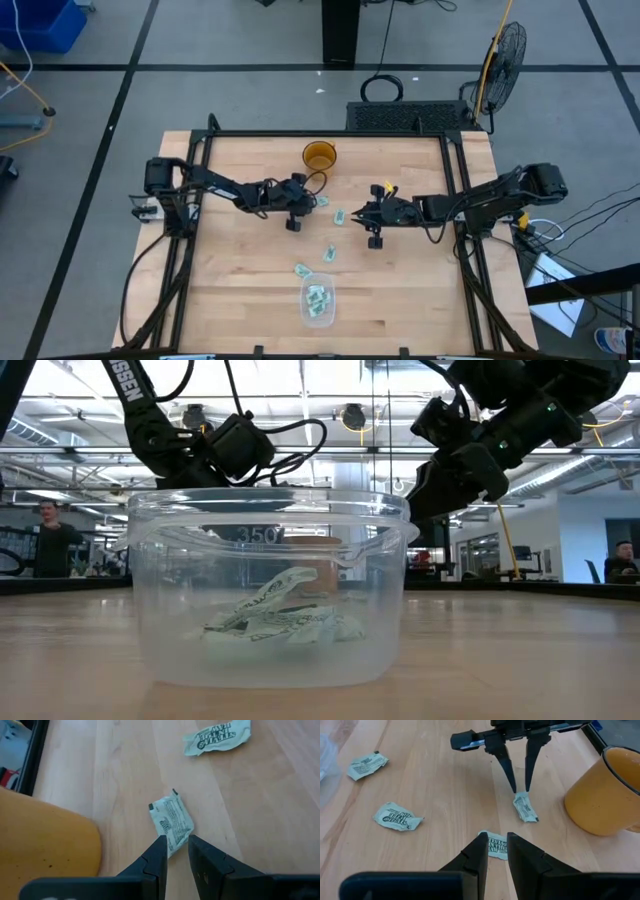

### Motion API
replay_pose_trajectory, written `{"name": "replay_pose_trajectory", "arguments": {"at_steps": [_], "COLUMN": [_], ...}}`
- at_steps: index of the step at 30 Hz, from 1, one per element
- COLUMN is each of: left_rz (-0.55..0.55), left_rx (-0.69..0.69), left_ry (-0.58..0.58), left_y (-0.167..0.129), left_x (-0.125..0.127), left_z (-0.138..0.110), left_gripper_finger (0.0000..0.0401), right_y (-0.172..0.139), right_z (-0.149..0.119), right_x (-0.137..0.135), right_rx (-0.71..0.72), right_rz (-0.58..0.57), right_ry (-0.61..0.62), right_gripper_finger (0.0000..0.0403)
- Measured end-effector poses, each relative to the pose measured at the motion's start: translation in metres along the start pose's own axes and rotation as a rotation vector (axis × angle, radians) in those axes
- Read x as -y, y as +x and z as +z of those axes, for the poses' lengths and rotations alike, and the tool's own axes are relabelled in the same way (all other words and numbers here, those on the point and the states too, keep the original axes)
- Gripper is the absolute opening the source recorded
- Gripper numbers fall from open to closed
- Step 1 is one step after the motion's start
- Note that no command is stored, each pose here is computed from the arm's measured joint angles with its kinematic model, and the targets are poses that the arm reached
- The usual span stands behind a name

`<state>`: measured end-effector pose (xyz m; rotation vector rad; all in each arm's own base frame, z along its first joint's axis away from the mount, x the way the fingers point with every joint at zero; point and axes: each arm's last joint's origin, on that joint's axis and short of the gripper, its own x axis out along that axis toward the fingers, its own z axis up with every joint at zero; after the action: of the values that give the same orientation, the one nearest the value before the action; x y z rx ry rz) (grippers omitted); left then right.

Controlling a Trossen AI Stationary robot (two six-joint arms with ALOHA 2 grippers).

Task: Pick and place Stevia / Truvia into bins
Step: Put the green stevia packet into the transparent container

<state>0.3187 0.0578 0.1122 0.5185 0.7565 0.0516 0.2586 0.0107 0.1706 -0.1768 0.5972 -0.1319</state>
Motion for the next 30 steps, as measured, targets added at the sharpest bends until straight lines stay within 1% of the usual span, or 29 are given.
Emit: {"name": "replay_pose_trajectory", "arguments": {"at_steps": [8, 15, 20, 24, 27, 30], "left_rz": [-0.052, -0.044, -0.051, -0.036, -0.006, 0.007], "left_rx": [0.028, 0.026, 0.007, 0.013, 0.000, -0.007], "left_ry": [-0.007, 0.010, 0.042, 0.068, 0.069, 0.082], "left_y": [0.0001, 0.0018, 0.0062, 0.0096, 0.0098, 0.0097], "left_x": [0.0002, -0.0002, 0.0013, 0.0021, 0.0011, 0.0003], "left_z": [-0.0003, -0.0016, -0.0062, -0.0066, -0.0068, -0.0074], "left_gripper_finger": [0.0085, 0.0085, 0.0085, 0.0084, 0.0063, 0.0018], "right_y": [0.0000, 0.0000, 0.0000, -0.0001, 0.0000, 0.0000], "right_z": [0.0000, 0.0000, 0.0006, 0.0011, 0.0018, 0.0020], "right_x": [-0.0001, -0.0001, 0.0000, 0.0000, 0.0000, 0.0001], "right_rx": [0.000, 0.000, 0.006, 0.010, 0.016, 0.019], "right_rz": [0.000, 0.001, 0.000, 0.000, 0.000, 0.000], "right_ry": [0.028, 0.026, 0.027, 0.028, 0.029, 0.030], "right_gripper_finger": [0.0066, 0.0066, 0.0066, 0.0066, 0.0066, 0.0066]}}
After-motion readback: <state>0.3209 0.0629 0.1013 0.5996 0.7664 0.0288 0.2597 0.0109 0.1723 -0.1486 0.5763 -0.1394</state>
